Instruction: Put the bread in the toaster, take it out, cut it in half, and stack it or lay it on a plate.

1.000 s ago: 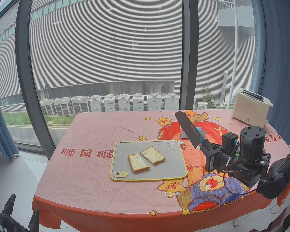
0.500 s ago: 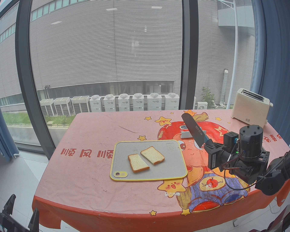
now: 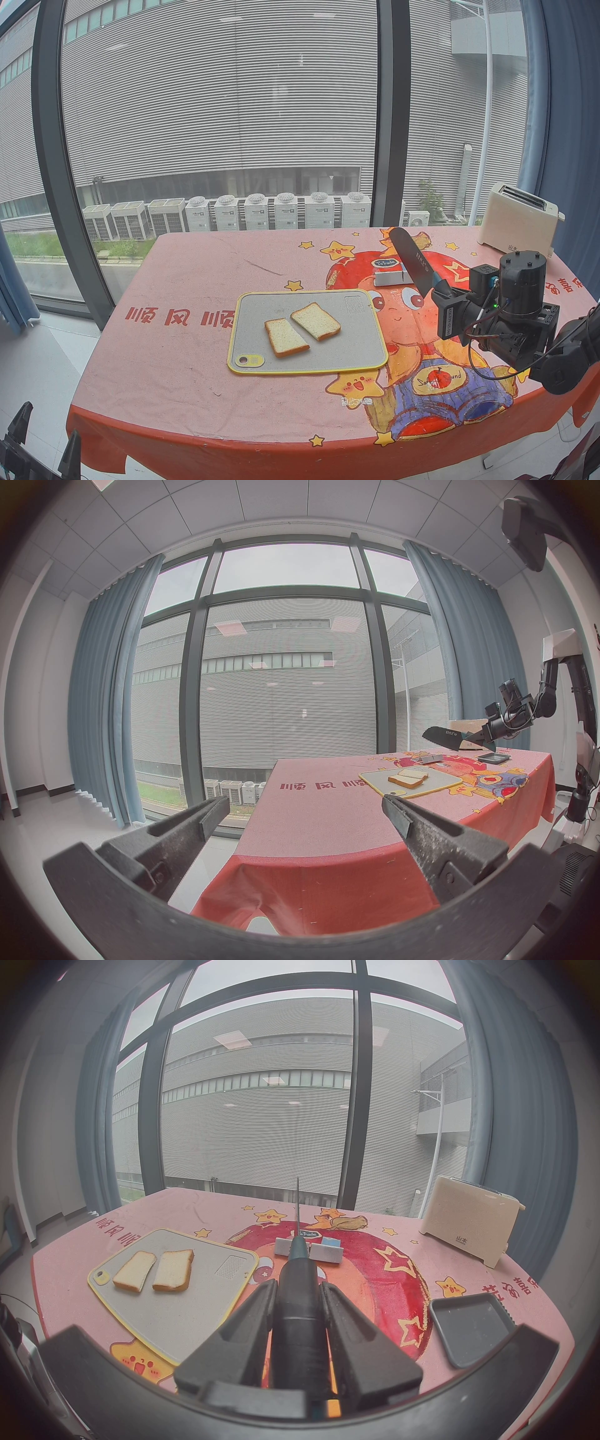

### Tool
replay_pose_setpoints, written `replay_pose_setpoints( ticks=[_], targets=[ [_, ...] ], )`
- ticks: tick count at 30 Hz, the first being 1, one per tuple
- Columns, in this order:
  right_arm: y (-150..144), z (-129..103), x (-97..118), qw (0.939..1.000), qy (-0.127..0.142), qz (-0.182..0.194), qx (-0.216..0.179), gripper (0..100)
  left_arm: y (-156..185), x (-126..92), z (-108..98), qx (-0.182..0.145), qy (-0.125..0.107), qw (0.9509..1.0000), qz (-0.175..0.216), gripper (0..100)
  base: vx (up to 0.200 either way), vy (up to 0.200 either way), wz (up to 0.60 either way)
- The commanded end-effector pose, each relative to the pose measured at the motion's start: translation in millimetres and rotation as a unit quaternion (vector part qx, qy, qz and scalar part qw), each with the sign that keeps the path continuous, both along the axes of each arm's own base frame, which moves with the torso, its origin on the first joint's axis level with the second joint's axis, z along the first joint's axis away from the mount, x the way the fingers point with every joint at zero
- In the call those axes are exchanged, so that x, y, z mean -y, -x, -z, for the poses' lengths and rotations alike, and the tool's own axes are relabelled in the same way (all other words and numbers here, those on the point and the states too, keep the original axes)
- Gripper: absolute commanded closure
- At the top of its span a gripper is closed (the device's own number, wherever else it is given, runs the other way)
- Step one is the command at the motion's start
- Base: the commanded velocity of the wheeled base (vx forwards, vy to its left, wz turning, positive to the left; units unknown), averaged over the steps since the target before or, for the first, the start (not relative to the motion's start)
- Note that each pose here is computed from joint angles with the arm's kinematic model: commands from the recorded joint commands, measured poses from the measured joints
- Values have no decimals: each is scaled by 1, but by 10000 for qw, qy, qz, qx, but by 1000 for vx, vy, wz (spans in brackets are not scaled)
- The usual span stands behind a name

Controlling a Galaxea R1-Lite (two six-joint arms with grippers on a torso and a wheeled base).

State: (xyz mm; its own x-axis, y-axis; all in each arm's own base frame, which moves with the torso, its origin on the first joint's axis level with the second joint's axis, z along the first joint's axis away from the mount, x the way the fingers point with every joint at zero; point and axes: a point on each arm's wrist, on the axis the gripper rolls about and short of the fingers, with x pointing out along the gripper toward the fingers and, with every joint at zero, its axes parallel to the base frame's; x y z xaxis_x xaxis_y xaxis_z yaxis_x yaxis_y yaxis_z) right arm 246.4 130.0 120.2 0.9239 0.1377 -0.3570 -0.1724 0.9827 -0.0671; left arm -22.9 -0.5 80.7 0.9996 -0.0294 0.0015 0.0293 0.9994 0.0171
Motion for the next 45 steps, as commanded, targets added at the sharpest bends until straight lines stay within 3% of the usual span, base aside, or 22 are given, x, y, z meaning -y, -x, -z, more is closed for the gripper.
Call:
replay_pose_setpoints(
  ticks=[1, 15, 35, 45],
  targets=[
    [-3, 2, 2, 10000, 20, 51, -32, 100, -1, 0, 5, -61, 1, 10000, -1, 0, 0, 0, 0],
    [-4, 3, 2, 9998, 75, 155, -32, 100, -1, 0, 5, -53, 1, 10000, -1, 0, 0, 0, 0],
    [-10, 15, 7, 9984, 271, 337, -364, 100, -1, 0, 5, -53, 1, 10000, -1, 0, 0, 0, 0],
    [-16, 15, 7, 9984, 213, 391, -337, 100, -1, 0, 5, -53, 1, 10000, -1, 0, 0, 0, 0]
  ],
)
